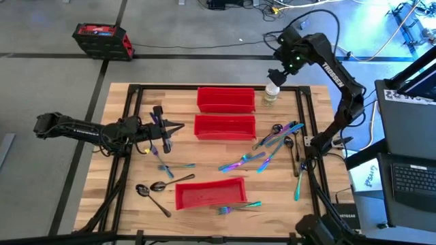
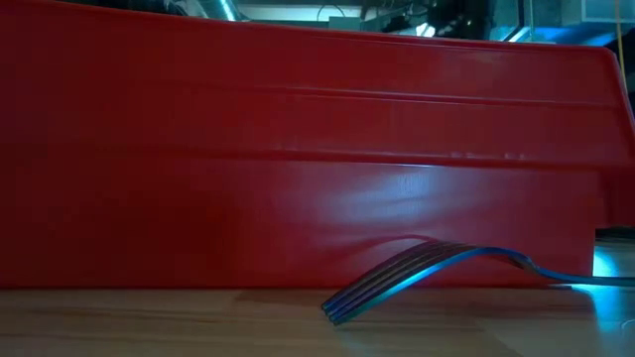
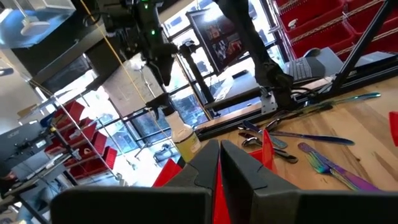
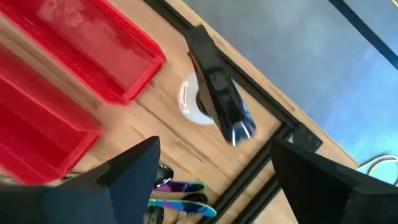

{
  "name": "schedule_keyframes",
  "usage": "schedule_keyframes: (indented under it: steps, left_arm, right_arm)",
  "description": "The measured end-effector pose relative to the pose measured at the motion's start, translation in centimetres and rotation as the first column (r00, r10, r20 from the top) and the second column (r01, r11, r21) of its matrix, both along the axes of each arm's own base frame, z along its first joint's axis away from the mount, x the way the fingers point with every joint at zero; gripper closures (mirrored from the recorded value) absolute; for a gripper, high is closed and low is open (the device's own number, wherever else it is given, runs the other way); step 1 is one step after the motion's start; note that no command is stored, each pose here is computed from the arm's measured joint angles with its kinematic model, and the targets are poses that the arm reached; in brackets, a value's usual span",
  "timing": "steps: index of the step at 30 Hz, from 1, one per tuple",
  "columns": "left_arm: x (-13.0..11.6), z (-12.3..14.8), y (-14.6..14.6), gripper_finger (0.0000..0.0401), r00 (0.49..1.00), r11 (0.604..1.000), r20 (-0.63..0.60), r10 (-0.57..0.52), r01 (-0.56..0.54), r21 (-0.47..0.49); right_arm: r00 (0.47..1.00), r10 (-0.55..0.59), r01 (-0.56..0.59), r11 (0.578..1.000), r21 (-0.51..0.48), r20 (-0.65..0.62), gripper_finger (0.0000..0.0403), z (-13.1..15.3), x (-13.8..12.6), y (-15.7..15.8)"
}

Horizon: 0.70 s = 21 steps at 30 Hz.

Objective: Sort silverware
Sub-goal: Move the spray bottle to the top right of the table

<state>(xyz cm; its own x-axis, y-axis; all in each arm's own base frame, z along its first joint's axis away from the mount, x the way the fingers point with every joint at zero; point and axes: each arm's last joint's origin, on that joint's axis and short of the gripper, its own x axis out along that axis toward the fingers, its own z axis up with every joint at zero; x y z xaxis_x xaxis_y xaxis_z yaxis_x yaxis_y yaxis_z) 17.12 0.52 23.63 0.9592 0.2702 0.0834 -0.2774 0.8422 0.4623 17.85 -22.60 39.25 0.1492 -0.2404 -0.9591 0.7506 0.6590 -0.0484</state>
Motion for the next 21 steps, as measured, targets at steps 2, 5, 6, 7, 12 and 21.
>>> schedule_keyframes:
  steps: [2, 5, 6, 7, 12, 21]
  left_arm:
    - [0.0, 0.0, 0.0, 0.0400, 1.000, 1.000, 0.003, -0.001, 0.001, -0.010]
    - [0.0, 0.0, 0.0, 0.0400, 1.000, 1.000, 0.007, -0.002, 0.002, -0.027]
    - [0.0, 0.0, 0.0, 0.0400, 1.000, 1.000, 0.007, -0.002, 0.003, -0.028]
    - [0.0, 0.0, 0.0, 0.0400, 1.000, 1.000, 0.007, -0.002, 0.003, -0.028]
    - [0.0, 0.0, 0.0, 0.0400, 1.000, 0.999, 0.008, -0.003, 0.003, -0.032]
    - [0.0, 0.0, 0.0, 0.0400, 1.000, 0.999, 0.008, -0.003, 0.003, -0.032]
  right_arm:
    - [1.000, 0.007, -0.007, 1.000, -0.010, 0.004, 0.0114, -0.6, 0.3, -0.4]
    - [0.999, 0.032, -0.030, 0.998, -0.055, 0.028, 0.0114, -0.8, 0.7, -0.9]
    - [0.999, 0.042, -0.040, 0.997, -0.063, 0.025, 0.0114, -0.9, 0.8, -1.0]
    - [0.999, 0.044, -0.043, 0.996, -0.076, 0.011, 0.0114, -1.0, 0.8, -1.1]
    - [0.997, 0.046, -0.052, 0.994, -0.093, -0.065, 0.0114, -1.7, 1.0, -1.7]
    - [0.986, 0.115, -0.121, 0.992, -0.045, -0.120, 0.0114, -3.2, 1.6, -2.7]
